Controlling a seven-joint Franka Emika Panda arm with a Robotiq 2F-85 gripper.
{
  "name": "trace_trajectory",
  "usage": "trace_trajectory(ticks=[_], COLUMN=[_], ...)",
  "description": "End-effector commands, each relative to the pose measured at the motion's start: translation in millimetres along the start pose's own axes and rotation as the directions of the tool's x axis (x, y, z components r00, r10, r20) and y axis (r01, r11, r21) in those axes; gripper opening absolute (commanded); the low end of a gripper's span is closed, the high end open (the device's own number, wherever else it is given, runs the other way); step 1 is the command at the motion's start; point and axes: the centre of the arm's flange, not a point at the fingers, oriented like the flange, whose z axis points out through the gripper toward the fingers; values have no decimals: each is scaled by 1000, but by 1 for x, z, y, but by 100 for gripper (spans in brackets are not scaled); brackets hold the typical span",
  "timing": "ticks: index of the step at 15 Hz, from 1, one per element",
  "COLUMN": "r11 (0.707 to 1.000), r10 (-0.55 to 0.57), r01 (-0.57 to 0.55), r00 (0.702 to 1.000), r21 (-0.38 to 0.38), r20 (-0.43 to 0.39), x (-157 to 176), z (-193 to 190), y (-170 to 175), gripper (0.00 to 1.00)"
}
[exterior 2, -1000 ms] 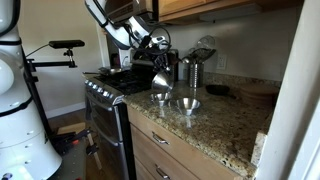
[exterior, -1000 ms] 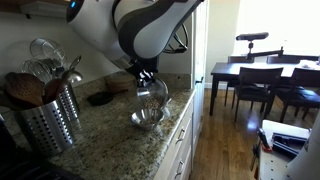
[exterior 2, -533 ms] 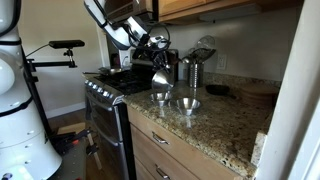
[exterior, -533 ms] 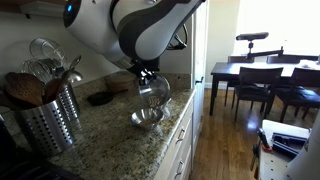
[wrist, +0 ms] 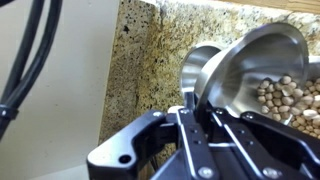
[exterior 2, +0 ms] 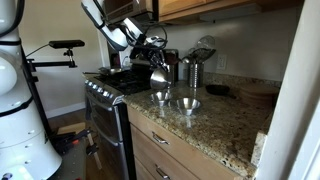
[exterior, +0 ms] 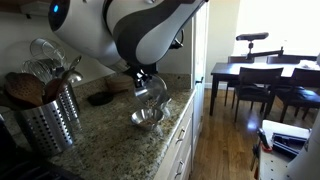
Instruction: Pour the contents of the middle bowl into the left bowl
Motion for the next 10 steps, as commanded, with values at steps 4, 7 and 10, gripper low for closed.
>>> trace_trajectory(ticks=[4, 7, 10], r11=[995, 993, 987], r10=[-5, -6, -3], r01=[5, 6, 3], r00=[1000, 1000, 1000], r21=[-104, -121, -161], r20=[-5, -1, 1], x=[3, 3, 3], z=[-10, -8, -6], y=[-14, -16, -18], gripper=[8, 8, 8])
